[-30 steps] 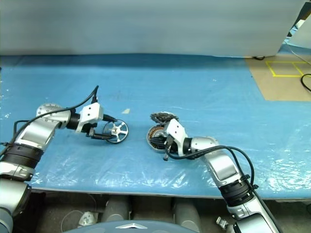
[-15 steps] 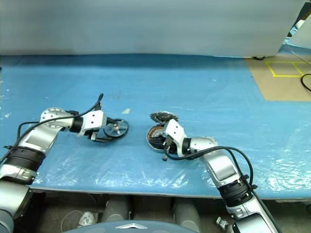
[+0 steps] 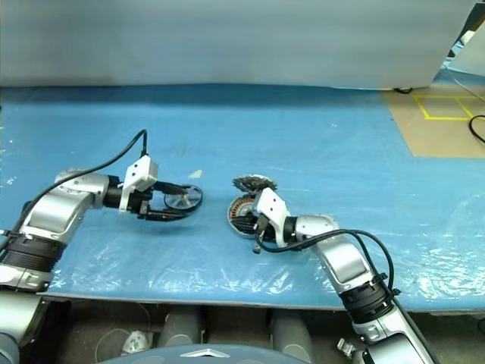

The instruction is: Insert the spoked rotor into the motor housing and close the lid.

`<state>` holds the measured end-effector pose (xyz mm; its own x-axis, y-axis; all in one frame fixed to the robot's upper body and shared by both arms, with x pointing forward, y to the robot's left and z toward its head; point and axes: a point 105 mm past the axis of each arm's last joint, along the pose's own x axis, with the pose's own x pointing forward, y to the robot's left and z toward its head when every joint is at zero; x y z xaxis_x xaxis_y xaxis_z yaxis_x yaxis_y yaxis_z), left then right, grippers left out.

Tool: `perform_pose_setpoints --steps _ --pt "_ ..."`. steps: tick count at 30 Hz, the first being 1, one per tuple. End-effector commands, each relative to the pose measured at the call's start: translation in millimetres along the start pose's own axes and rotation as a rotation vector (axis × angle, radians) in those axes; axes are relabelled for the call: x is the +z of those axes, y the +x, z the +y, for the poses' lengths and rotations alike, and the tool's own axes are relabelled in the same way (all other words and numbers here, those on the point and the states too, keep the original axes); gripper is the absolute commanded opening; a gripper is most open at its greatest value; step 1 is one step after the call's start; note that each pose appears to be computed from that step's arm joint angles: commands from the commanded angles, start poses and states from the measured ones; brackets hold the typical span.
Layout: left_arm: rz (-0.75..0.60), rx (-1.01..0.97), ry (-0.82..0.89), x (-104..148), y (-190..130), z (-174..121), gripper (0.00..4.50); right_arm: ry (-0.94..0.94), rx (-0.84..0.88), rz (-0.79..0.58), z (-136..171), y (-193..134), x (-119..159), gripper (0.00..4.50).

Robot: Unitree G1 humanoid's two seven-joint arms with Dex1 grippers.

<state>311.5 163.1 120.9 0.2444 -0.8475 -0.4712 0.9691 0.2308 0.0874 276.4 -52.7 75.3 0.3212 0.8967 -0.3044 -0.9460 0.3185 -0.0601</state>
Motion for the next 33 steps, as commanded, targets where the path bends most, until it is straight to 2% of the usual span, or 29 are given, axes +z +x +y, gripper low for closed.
perform_pose_setpoints --steps 1,4,8,24,33 --pt "0.055 0.129 0.11 0 -10 19 3.42 -0.01 0.026 -0.003 4 3 2 0.0" --pt "0.04 0.225 0.141 2 -10 35 3.42 -0.015 0.028 0.003 4 3 1 0.0" --pt "0.013 0.249 0.142 5 -7 39 3.42 -0.017 0.03 0.005 5 3 1 0.0" --pt "0.084 0.177 0.121 -8 -9 29 3.42 -0.018 0.019 0.004 2 2 2 0.0" --pt "0.166 0.151 0.139 -23 -12 22 3.42 -0.023 0.024 0.0 3 4 4 0.0"
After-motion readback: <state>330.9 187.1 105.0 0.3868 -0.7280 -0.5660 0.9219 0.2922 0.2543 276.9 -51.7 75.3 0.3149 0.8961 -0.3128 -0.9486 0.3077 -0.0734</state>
